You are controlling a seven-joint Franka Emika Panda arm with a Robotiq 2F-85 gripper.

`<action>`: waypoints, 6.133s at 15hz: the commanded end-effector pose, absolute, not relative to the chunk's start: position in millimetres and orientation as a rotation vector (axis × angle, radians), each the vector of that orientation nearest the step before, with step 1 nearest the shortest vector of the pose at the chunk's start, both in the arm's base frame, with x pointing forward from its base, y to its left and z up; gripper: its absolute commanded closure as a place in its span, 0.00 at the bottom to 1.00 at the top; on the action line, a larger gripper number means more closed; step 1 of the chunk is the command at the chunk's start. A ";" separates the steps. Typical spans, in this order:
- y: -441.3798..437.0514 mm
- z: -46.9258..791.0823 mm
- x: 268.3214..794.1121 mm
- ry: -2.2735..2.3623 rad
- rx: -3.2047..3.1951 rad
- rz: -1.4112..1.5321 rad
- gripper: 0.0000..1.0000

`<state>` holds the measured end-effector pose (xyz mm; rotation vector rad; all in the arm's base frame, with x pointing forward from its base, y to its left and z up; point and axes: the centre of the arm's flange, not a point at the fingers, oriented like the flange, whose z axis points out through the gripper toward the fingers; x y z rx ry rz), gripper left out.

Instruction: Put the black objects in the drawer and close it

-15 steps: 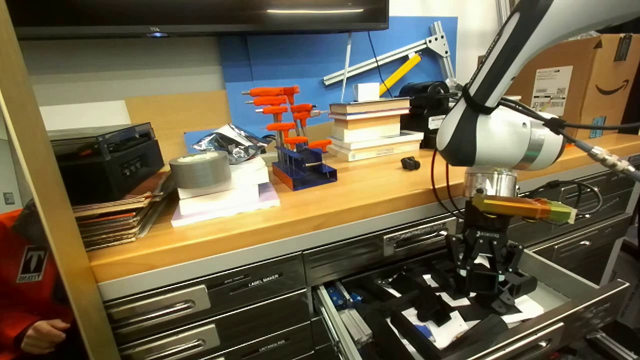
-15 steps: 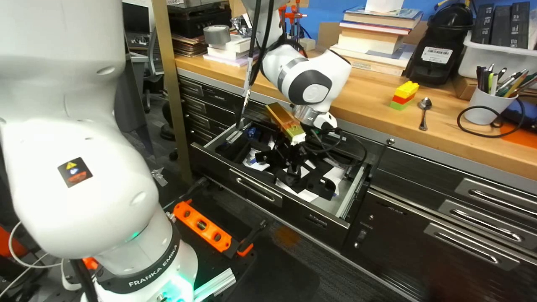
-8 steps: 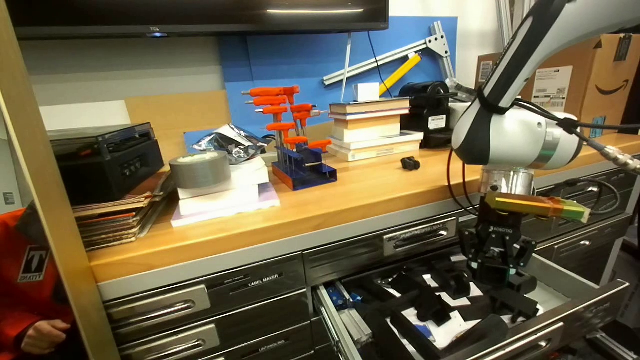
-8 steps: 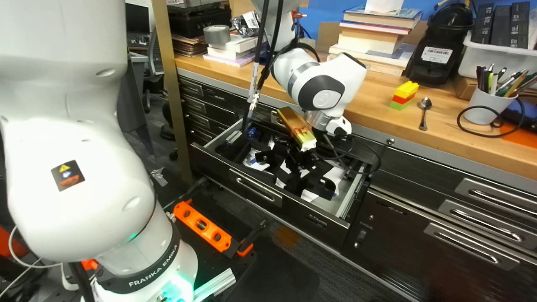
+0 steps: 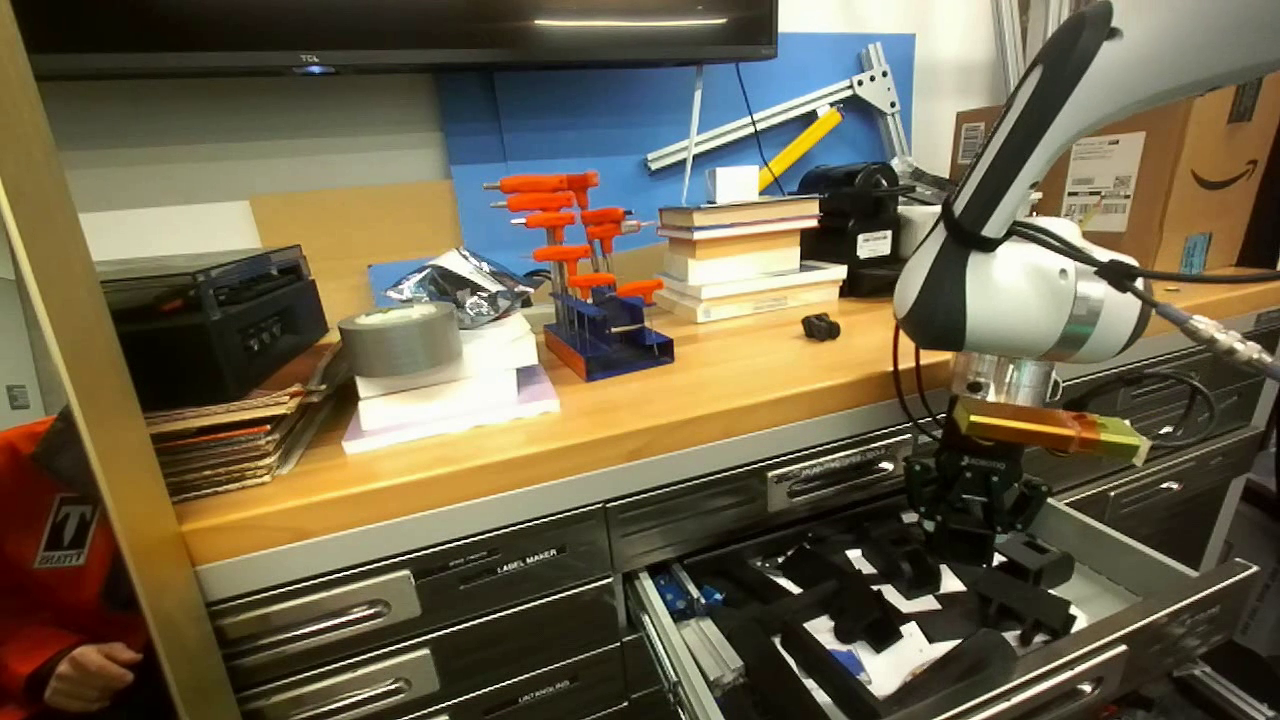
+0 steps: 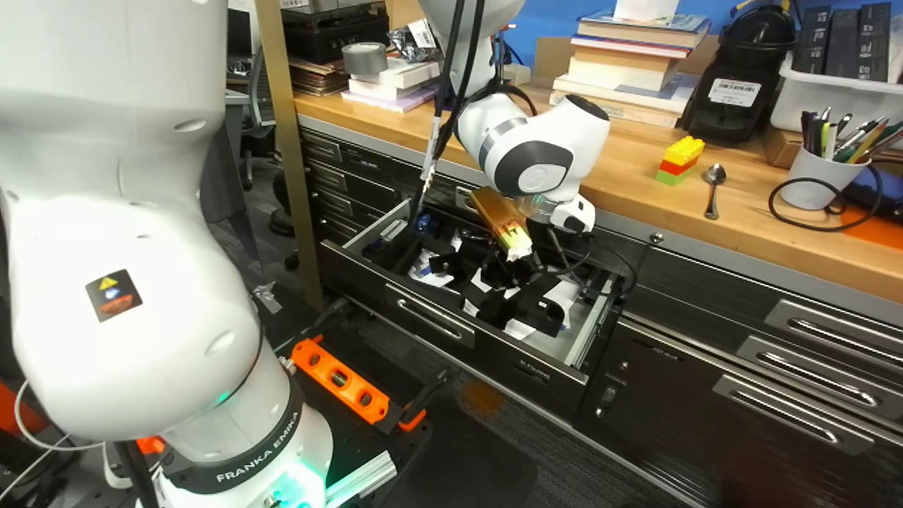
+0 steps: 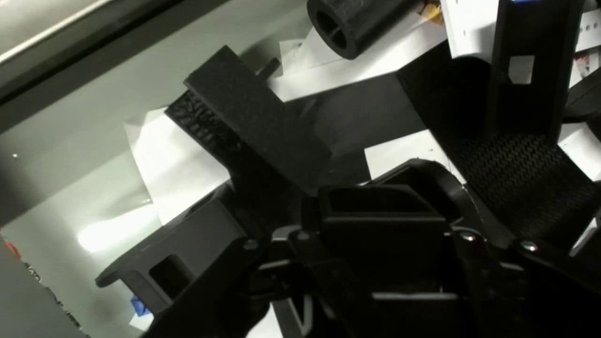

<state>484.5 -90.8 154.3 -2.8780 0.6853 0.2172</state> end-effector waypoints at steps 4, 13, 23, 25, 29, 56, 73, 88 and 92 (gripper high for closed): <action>-101.4 147.5 504.8 0.747 -2.873 0.072 0.69; -126.5 151.4 499.9 0.776 -2.910 0.066 0.69; -121.6 138.9 496.8 0.762 -2.933 0.123 0.06; -121.3 138.5 496.2 0.765 -2.932 0.125 0.00; -116.9 154.4 488.3 0.756 -2.929 0.101 0.00; -7.1 435.3 472.1 0.329 -2.778 -0.908 0.00; -4.0 438.7 597.6 0.201 -3.143 -0.883 0.00; 0.4 387.3 660.0 0.196 -3.253 -0.601 0.00; -2.2 381.2 674.4 0.211 -3.266 -0.556 0.00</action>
